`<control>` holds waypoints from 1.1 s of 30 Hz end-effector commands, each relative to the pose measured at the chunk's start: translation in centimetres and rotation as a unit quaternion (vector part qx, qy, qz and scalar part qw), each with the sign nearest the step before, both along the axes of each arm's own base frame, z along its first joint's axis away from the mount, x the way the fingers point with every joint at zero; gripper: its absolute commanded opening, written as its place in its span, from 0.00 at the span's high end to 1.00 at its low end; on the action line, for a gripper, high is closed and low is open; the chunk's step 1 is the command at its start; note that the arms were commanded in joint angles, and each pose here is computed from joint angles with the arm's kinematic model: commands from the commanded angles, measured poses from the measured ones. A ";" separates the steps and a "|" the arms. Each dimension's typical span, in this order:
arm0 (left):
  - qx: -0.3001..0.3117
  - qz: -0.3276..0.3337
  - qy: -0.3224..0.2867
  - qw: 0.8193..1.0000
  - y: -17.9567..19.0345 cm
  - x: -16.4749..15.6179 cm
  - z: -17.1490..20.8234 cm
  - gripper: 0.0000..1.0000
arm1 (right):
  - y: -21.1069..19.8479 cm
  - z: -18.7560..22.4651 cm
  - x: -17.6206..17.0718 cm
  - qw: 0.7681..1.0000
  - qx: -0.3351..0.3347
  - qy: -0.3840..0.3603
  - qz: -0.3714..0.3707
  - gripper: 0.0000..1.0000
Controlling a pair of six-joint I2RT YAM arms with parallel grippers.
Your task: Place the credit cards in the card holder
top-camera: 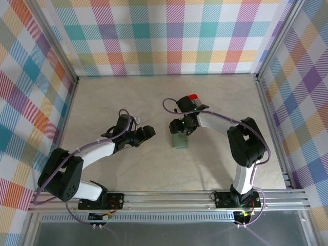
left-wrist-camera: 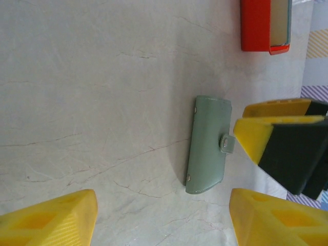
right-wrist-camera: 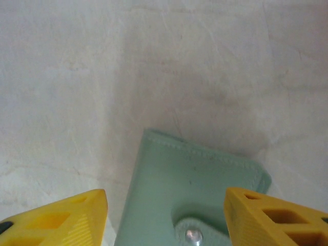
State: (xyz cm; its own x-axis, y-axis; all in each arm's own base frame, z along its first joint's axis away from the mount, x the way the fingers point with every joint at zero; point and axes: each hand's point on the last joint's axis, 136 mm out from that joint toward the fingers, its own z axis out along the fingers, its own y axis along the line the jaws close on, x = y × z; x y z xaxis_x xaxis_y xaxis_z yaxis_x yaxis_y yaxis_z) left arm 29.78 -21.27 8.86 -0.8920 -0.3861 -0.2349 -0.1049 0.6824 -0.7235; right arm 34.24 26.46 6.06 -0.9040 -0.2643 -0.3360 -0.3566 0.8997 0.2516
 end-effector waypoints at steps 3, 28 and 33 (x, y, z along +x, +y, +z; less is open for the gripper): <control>0.005 0.009 -0.001 1.000 0.7 -1.1 0.4 0.31 | 0.4 -1.4 0.5 1.000 -0.023 0.006 0.009 0.40; 0.006 0.002 -0.008 1.000 1.1 -2.1 0.2 0.30 | 3.1 3.3 -6.6 0.997 0.073 0.009 0.020 0.38; -0.006 -0.008 -0.025 1.000 0.2 -2.1 1.1 0.30 | -1.8 7.1 -5.3 0.987 0.137 -0.029 -0.074 0.35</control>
